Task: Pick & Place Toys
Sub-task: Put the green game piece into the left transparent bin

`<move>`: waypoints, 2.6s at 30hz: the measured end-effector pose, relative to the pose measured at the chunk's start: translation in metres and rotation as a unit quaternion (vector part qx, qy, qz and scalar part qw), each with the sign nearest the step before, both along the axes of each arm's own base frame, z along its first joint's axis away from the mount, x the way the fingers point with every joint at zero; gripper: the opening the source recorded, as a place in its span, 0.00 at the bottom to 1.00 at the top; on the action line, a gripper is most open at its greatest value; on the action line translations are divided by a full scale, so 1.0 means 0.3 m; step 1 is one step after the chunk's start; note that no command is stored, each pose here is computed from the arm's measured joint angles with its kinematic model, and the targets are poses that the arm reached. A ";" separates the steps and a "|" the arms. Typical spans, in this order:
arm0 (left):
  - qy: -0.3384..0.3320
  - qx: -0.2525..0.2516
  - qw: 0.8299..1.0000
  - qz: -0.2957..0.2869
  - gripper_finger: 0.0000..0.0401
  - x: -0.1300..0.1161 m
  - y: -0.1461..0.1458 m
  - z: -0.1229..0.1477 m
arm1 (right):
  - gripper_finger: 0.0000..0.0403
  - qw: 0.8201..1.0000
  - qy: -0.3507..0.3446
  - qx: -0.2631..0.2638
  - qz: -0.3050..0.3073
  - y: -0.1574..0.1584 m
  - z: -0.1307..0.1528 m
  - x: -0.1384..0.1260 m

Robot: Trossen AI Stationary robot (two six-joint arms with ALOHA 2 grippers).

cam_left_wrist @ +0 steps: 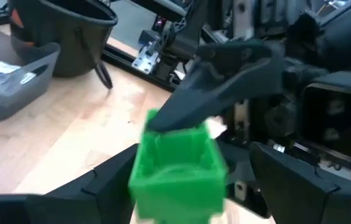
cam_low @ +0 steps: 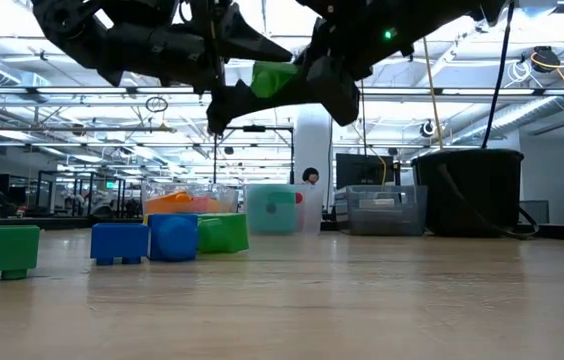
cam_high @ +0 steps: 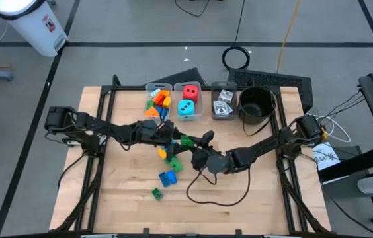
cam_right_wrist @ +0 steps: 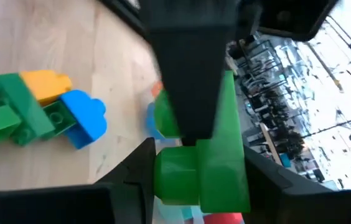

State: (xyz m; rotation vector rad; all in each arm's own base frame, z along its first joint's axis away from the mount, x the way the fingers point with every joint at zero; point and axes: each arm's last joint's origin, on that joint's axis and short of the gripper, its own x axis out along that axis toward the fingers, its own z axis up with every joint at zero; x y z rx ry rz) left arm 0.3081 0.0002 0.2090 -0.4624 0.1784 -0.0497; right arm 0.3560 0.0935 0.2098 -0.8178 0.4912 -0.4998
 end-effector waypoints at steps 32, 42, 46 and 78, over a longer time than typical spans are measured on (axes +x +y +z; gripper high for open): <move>0.145 0.162 0.898 0.383 0.35 -0.223 0.258 0.079 | 0.55 0.976 -0.099 0.195 -0.016 0.009 0.100 -0.094; 0.240 0.117 0.870 0.414 0.35 -0.211 0.348 -0.098 | 0.51 0.973 -0.101 0.209 -0.010 -0.015 0.078 -0.115; 0.237 0.103 0.874 0.412 0.35 -0.204 0.360 -0.108 | 0.51 0.973 -0.099 0.208 -0.011 -0.017 0.073 -0.117; 0.134 0.117 0.969 0.171 0.73 -0.388 0.135 0.108 | 0.50 0.902 -0.123 0.400 0.105 -0.013 0.030 -0.046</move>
